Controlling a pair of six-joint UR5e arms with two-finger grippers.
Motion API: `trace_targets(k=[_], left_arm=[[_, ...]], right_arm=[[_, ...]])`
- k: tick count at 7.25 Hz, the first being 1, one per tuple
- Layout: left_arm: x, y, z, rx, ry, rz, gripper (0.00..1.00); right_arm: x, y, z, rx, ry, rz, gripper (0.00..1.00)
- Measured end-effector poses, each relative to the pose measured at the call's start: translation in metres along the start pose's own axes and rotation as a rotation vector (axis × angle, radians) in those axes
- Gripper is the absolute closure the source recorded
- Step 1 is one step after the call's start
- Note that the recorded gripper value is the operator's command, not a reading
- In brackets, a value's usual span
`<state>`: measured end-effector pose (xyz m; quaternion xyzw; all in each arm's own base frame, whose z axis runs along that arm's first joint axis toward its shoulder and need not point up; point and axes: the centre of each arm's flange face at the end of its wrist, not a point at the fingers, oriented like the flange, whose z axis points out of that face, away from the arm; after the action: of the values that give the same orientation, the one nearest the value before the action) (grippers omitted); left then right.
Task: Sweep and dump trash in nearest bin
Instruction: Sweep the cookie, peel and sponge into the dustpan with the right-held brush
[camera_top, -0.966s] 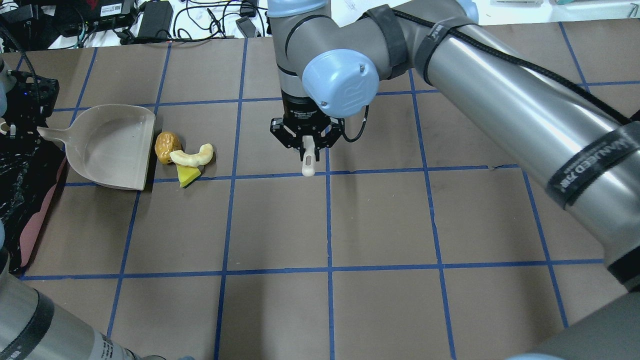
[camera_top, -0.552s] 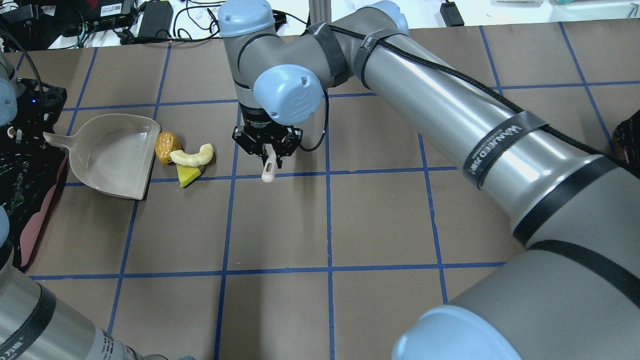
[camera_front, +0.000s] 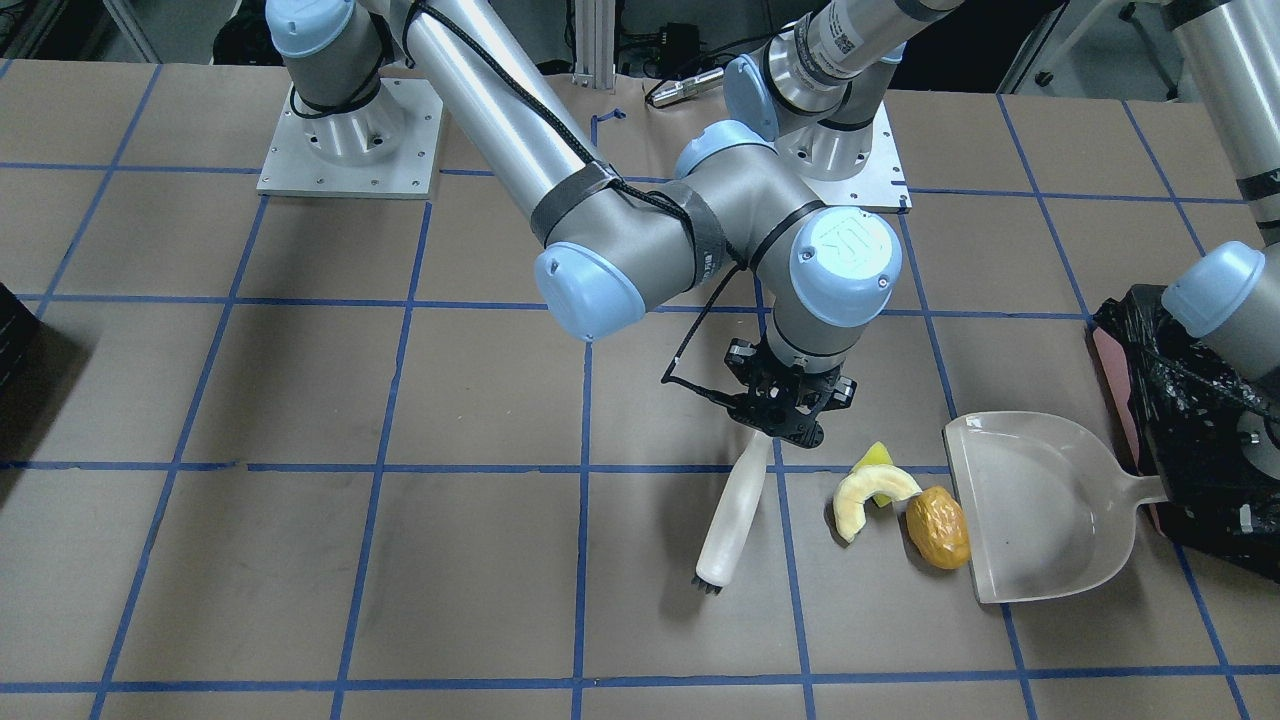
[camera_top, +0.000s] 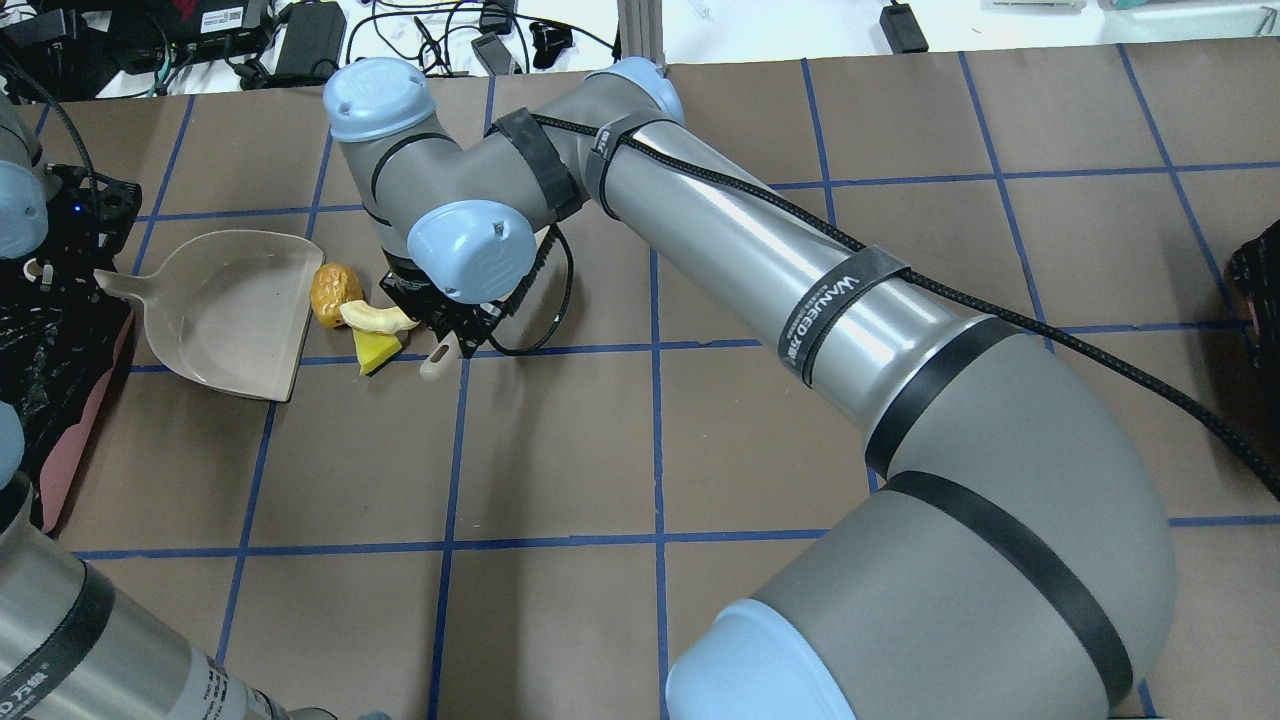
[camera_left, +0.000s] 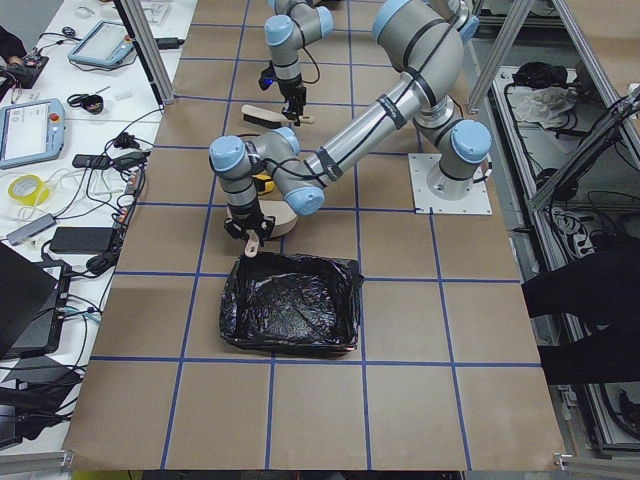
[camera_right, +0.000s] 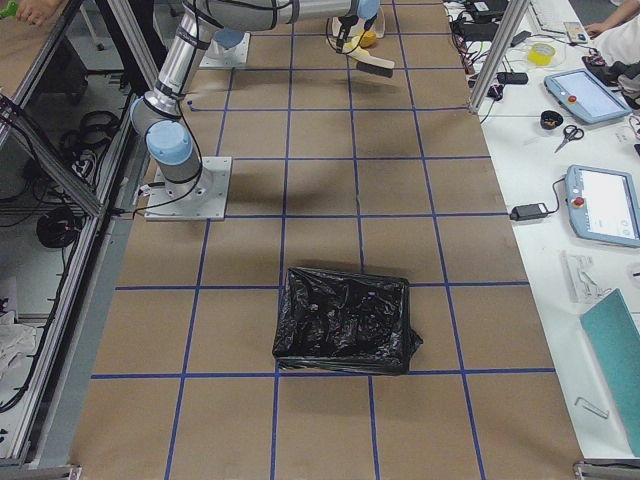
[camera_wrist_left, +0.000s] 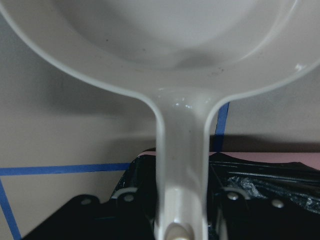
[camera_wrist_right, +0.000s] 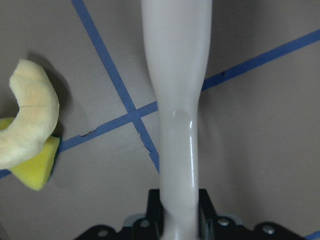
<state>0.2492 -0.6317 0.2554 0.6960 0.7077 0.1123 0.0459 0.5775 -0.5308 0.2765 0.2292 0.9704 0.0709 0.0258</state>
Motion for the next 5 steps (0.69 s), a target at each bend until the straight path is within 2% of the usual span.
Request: trace_targets(k=[2, 5], left_arm=[[0.0, -0.001, 0.002, 0.002, 0.002, -0.004, 1.0], [0.0, -0.002, 0.003, 0.004, 0.004, -0.005, 1.0]], right_arm=[[-0.013, 0.023, 0.008, 0.024, -0.029, 0.085, 1.0], [-0.035, 0.072, 0.036, 0.026, -0.059, 0.075, 1.0]])
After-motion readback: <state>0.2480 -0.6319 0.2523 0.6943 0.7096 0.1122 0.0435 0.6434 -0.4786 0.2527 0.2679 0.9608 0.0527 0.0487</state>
